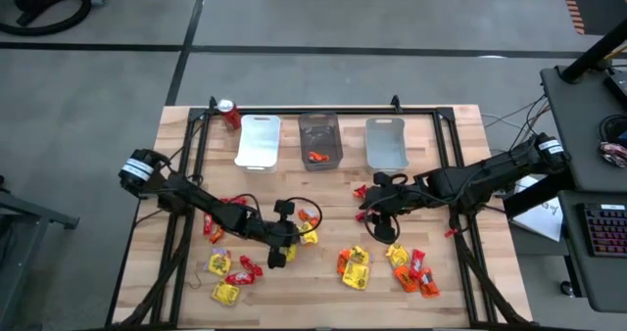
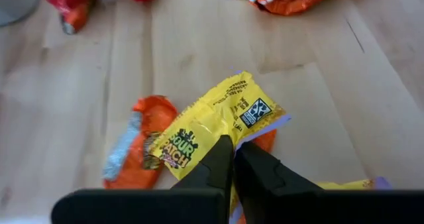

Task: Sort candy
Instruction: Put the yellow candy into the white bin

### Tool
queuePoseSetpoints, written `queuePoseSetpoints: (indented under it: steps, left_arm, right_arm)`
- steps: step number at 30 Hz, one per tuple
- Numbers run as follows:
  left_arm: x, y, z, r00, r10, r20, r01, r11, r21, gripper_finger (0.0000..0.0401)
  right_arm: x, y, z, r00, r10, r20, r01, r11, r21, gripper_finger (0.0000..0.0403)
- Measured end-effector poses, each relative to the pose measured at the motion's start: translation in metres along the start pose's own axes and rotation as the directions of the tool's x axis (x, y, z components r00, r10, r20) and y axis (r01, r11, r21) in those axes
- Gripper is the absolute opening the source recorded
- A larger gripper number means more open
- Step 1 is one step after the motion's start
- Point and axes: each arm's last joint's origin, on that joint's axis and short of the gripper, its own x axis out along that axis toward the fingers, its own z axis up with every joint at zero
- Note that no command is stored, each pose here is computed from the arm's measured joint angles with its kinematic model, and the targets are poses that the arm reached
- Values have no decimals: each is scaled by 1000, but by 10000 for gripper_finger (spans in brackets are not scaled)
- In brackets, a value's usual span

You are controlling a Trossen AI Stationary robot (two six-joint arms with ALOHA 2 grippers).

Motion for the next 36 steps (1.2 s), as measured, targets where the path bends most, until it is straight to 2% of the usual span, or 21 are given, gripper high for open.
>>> queuePoseSetpoints:
  steps: [6,13,23,29,36]
  left_arm:
    - [-16,7,8,1000,19,16,-19,1000,-12,0]
    - [-37,14,23,994,28,106,-21,998,-61,0]
    - [-83,52,43,960,111,256,-63,980,-188,0]
    - [-104,84,43,942,206,265,-114,939,-323,0]
    - [-121,122,26,948,282,148,-179,856,-485,0]
  right_arm:
    - [0,-1,0,999,-33,10,33,999,-26,128]
    - [0,-1,1,998,-48,28,49,997,-67,118]
    - [18,-4,-16,990,-60,131,73,993,-96,102]
    - [28,-7,-30,980,-77,184,94,992,-84,89]
    - [30,-9,-33,971,-122,205,134,990,-44,71]
